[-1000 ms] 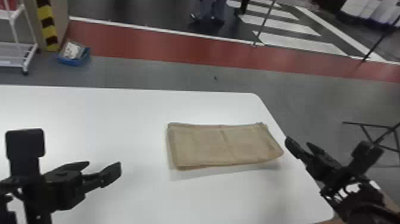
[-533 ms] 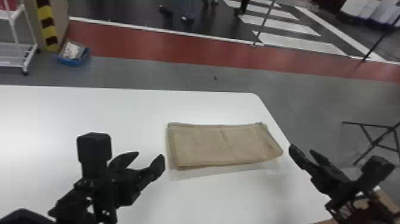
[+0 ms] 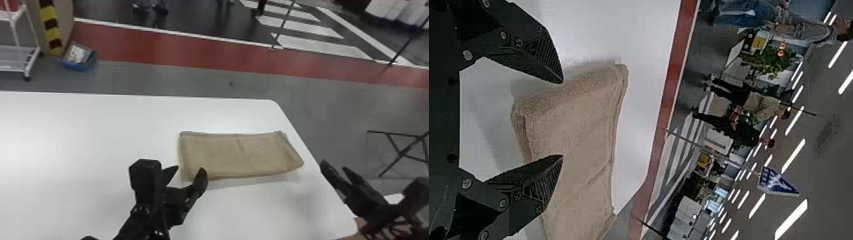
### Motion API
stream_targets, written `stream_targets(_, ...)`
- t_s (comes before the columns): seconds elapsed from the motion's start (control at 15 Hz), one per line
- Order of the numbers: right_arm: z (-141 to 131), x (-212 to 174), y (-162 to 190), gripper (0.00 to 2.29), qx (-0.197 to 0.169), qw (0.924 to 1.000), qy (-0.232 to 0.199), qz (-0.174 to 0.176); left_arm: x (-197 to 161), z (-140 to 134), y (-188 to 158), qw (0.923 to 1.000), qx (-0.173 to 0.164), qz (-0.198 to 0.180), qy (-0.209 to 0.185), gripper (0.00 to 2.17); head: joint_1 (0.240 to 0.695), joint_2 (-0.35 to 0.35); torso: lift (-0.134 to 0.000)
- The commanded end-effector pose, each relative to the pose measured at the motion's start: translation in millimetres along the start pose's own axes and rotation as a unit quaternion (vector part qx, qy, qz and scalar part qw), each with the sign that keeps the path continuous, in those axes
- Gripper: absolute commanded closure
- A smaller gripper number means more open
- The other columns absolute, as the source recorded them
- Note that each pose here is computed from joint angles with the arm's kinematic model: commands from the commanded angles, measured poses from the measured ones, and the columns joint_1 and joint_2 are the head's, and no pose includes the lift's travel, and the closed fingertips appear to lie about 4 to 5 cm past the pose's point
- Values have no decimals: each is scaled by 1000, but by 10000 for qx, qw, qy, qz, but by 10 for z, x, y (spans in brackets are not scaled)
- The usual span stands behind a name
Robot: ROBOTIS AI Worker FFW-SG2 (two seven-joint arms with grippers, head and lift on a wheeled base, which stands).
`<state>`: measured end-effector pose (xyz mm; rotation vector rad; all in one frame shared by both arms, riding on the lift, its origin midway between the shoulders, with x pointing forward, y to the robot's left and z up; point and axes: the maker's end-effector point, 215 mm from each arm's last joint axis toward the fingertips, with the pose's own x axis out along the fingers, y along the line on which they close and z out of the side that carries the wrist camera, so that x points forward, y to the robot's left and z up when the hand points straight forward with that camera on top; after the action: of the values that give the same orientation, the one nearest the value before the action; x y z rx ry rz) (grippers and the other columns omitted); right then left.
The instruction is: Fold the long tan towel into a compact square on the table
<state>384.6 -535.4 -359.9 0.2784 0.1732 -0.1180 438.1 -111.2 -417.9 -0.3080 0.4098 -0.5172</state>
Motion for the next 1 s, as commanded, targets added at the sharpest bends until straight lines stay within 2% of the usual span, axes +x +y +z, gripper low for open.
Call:
stream_targets(0.0, -29, -15, -2, 130, 24, 10000, 9, -3, 109, -65, -13, 10000, 19, 50, -24, 421, 695, -350, -125)
stream_targets(0.13, -34, -35, -10, 130, 15, 10000, 20, 2, 187, -7, 16, 9995, 157, 204, -172, 421, 695, -350, -125)
stream_targets(0.47, 0, -67, -51, 130, -2, 10000, -4, -19, 264, -157, -72, 9989, 432, 185, -49, 421, 695, -350, -125)
stream_targets(0.73, -11, -84, -95, 130, 19, 10000, 0, -50, 273, -199, -64, 9988, 458, 179, 19, 424, 695, -350, -125)
stream_targets(0.8, -4, -79, -92, 130, 20, 10000, -8, -48, 277, -186, -53, 9988, 459, 193, 9, 549, 695, -350, -125)
stream_targets(0.93, 2, -75, -83, 130, 20, 10000, -15, -31, 285, -217, -22, 9985, 505, 213, 90, 549, 695, -350, -125)
